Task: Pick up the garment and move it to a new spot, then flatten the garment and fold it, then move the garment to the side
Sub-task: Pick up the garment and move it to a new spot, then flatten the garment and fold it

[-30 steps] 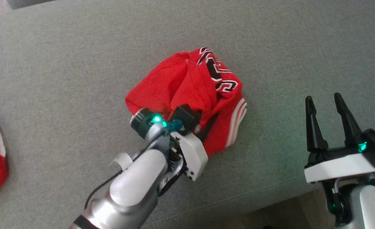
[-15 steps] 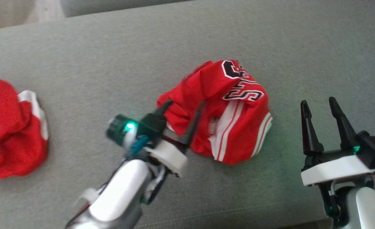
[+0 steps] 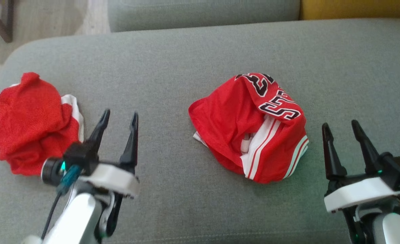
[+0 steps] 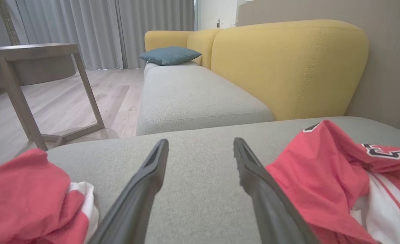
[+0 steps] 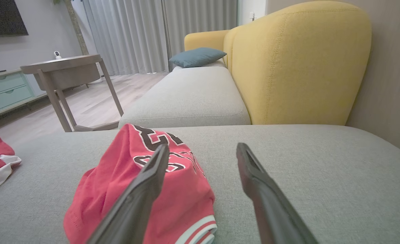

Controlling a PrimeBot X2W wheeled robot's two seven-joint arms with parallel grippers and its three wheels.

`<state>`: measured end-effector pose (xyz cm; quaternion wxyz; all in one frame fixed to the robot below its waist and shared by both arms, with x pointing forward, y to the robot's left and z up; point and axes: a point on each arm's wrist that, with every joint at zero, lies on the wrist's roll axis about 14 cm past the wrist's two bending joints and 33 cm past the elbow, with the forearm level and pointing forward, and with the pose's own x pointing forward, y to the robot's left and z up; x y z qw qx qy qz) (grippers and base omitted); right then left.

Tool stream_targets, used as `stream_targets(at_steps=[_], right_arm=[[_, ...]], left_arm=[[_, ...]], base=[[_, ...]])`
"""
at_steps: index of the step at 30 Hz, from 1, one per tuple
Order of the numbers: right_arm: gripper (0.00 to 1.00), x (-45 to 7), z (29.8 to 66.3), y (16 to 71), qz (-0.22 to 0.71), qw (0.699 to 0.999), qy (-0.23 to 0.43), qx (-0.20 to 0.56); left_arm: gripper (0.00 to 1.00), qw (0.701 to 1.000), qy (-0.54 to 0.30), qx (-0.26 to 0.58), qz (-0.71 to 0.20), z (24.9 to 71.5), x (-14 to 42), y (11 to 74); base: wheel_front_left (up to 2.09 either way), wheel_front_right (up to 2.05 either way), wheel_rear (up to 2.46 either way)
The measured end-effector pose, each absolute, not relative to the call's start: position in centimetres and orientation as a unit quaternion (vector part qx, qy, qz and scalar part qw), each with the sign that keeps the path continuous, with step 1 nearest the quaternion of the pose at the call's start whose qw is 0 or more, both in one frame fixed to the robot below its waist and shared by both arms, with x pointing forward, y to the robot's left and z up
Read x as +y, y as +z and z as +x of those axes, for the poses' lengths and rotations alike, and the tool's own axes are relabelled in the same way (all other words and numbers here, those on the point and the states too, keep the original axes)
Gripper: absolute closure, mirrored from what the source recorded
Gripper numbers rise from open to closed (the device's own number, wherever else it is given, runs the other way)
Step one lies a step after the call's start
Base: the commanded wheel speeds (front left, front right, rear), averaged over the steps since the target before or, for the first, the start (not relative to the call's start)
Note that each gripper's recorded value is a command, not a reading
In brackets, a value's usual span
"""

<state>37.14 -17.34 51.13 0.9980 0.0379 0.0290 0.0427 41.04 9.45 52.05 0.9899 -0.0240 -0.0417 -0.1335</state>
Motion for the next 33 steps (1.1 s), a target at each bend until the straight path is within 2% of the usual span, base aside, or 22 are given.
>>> stream_targets(at_steps=[14, 33], right_arm=[[0.0, -17.9, 33.5, 51.0, 0.037, 0.998, 0.034, 0.043], [0.0, -17.8, 33.5, 51.1, 0.04, 0.998, 0.034, 0.042]], left_arm=[[0.0, 0.99, -0.139, -0.019, -0.018, 36.7, 11.0, 50.7], [0.0, 0.991, -0.135, -0.019, -0.011, 36.5, 11.3, 50.6]], base=[[0.0, 0.0, 0.0], [0.0, 0.0, 0.0]])
